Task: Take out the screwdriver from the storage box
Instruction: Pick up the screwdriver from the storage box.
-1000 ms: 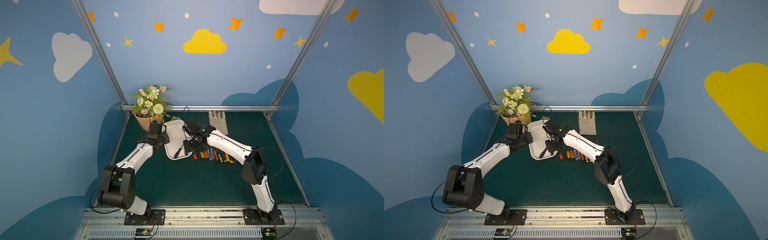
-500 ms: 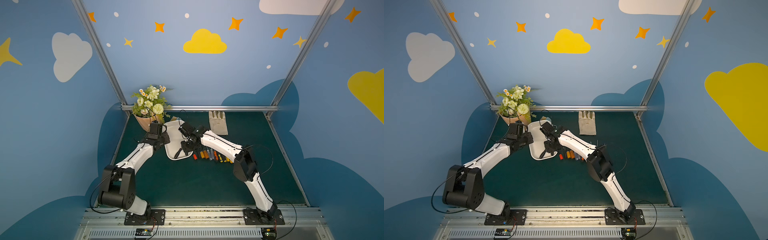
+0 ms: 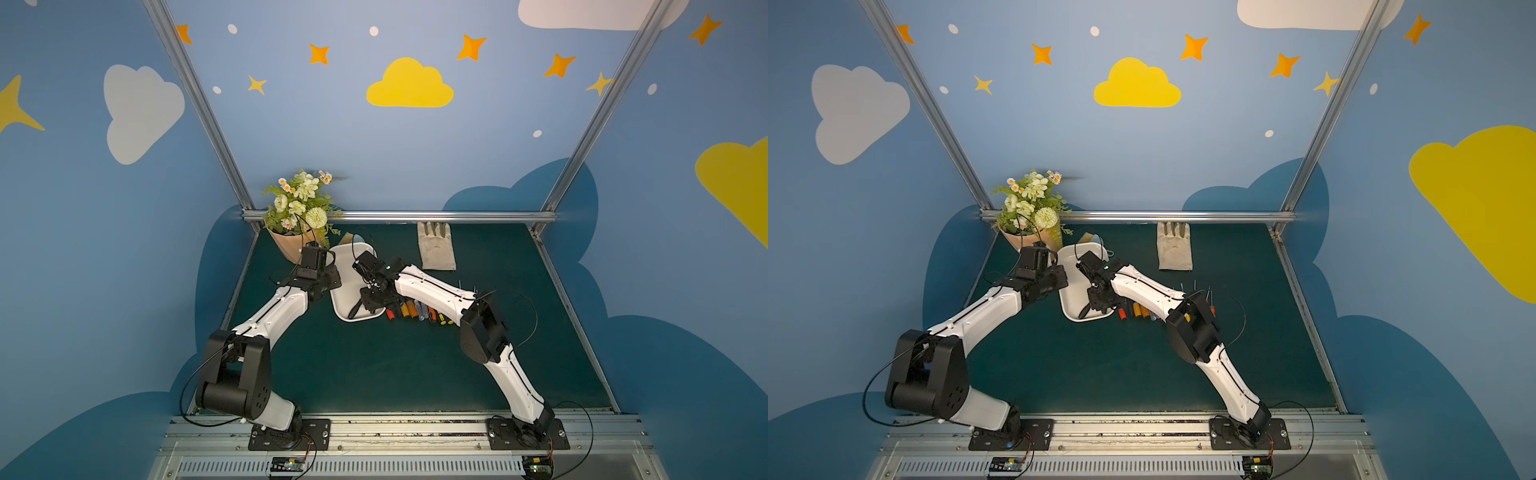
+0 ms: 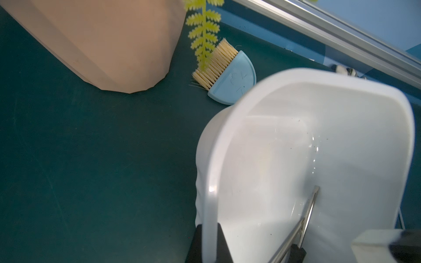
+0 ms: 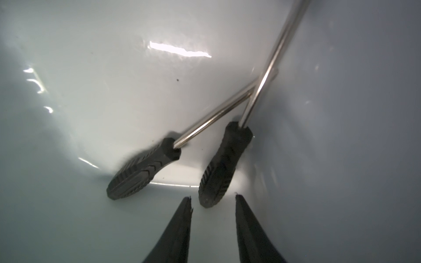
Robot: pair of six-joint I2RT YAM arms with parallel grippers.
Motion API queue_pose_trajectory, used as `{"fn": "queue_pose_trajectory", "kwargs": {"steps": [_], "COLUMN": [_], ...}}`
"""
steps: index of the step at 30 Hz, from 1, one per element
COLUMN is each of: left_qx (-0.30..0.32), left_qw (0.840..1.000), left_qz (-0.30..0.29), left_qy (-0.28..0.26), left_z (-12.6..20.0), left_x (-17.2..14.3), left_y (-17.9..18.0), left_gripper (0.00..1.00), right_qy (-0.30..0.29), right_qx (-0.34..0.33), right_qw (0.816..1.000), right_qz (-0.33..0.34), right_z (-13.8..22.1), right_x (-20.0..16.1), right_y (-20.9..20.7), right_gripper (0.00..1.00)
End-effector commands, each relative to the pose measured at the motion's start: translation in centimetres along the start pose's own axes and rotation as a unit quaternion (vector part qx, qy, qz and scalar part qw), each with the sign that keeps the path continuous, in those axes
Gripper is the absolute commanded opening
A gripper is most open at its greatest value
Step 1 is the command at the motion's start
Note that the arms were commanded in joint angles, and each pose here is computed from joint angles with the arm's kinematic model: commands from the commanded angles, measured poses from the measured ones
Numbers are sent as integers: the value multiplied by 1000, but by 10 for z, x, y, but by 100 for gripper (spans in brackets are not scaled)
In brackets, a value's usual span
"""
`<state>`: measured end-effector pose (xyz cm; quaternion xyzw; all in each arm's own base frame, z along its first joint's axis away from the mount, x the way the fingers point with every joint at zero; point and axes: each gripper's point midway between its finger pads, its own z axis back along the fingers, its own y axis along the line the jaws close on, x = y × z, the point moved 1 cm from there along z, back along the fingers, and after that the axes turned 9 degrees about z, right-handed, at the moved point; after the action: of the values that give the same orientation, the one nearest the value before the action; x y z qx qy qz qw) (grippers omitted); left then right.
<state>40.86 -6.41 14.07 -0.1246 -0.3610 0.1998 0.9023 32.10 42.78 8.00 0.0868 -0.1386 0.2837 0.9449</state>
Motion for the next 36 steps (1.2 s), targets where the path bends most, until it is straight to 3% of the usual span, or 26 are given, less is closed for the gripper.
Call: {"fn": "queue_pose_trajectory", "kwargs": {"steps": [1,8,15,23,36], "left_qx": [-6,2,1,20,45], "left_qw": [1000,1000,999,999,997], "left_qz": [1,-7,-26,-28,-39], "left_qy": [-10,-19,-22,-25,-38], "left_z": [1,10,24,26,18], "left_x": [5,4,12,3,2], "left_y": [-7,-8,-12,1,12], "left_gripper": [2,2,2,2,2], "right_qy": [20,41,47,51,11], "right_qx": [-7,-26,40,71,76], "right_qw": [1000,998,998,996,997], "right_qz": [-12,-32,-33,-26,2], "right_z": [-19,-37,-50,-52,-17], "right_x": [-7,-19,-21,-22,-12], "right_y": [-1,-11,9,18,19], "right_gripper": [36,35,30,22,2]}}
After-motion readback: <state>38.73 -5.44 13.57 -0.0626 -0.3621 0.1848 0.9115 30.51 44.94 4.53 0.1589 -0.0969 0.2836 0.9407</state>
